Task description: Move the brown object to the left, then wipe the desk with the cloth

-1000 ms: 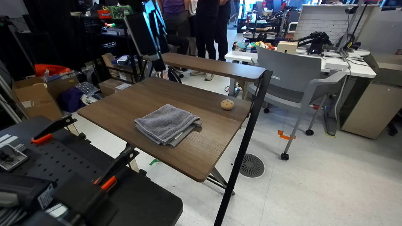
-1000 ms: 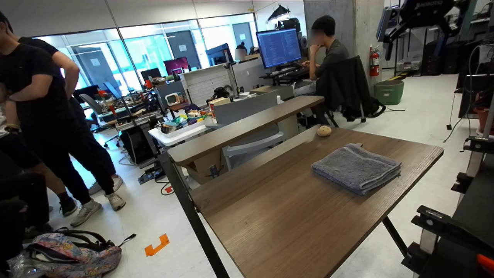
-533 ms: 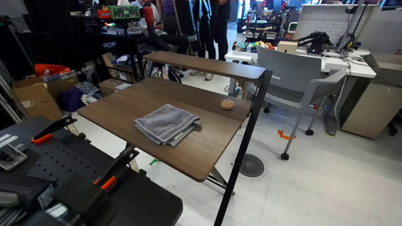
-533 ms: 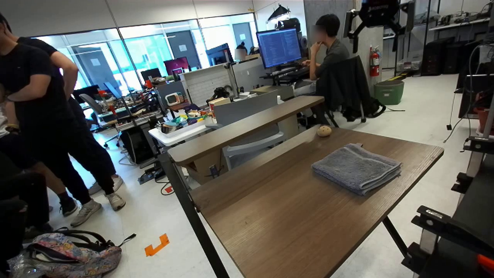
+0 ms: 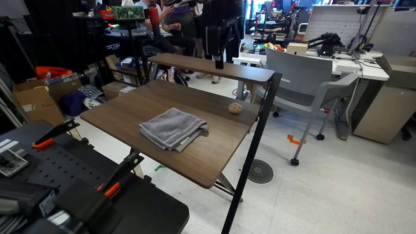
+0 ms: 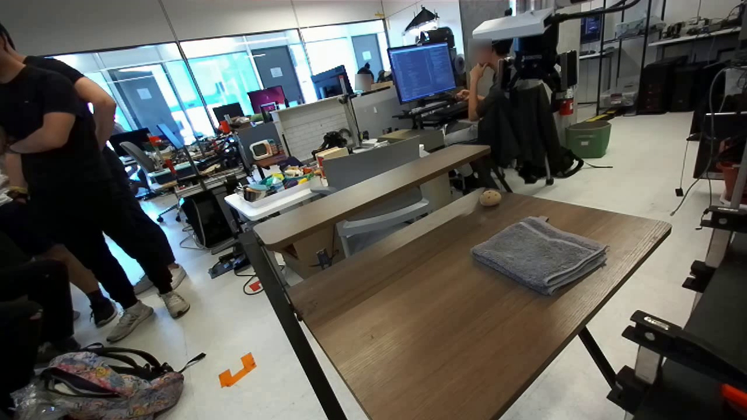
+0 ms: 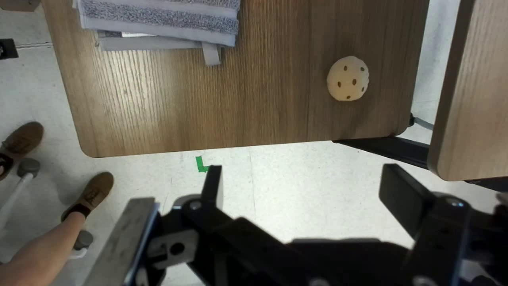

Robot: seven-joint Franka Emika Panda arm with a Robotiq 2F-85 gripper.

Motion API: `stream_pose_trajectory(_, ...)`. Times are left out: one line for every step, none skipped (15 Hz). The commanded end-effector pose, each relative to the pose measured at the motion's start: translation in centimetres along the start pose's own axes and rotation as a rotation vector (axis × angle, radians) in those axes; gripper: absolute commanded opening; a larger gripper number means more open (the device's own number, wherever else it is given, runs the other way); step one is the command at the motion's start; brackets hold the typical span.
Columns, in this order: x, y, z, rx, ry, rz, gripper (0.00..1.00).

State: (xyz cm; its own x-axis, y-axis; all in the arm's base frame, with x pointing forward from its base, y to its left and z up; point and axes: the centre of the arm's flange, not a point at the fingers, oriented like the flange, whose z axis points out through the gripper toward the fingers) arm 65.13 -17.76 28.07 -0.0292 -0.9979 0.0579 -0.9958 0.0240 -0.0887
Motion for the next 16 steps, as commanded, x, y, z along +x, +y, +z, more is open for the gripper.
stream_pose_trajectory(0.0, -0.2, 0.0, 0.001, 0.0, 0.002, 1.0)
stream_pose_trajectory(-0.4, -0.2, 0.4, 0.075, 0.002, 0.018, 1.0)
stream_pose_trajectory(-0.4, -0.9, 0.7, 0.093, 0.018, -0.004, 1.0)
stream_pose_trajectory(-0.2, -1.6, 0.9, 0.079, 0.054, -0.108, 1.0)
stream_pose_trajectory(0.1, -2.8, 1.2, 0.02, 0.051, -0.175, 1.0)
stream_pose_trajectory(0.4, -3.6, 1.5, -0.006, 0.051, -0.223, 1.0)
stream_pose_trajectory(0.7, -4.4, 1.8, -0.027, 0.045, -0.276, 1.0)
stream_pose_trajectory(0.7, -5.0, 1.9, -0.046, 0.021, -0.327, 1.0)
stream_pose_trajectory(0.6, -5.6, 2.2, -0.062, 0.013, -0.382, 1.0)
stream_pose_trajectory(0.4, -6.2, 2.6, -0.085, 0.007, -0.433, 1.0)
stream_pose_trajectory(0.3, -6.9, 3.0, -0.114, -0.001, -0.483, 1.0)
stream_pose_trajectory(0.3, -7.5, 3.2, -0.149, -0.012, -0.527, 1.0)
stream_pose_trajectory(0.3, -7.9, 3.3, -0.183, -0.026, -0.569, 1.0)
stream_pose_trajectory(0.3, -8.0, 3.2, -0.232, -0.062, -0.594, 1.0)
stream_pose_trajectory(-0.5, -4.7, 3.3, -0.168, -0.045, -0.529, 1.0)
stream_pose_trajectory(-0.6, -4.9, 3.4, -0.196, -0.06, -0.552, 1.0)
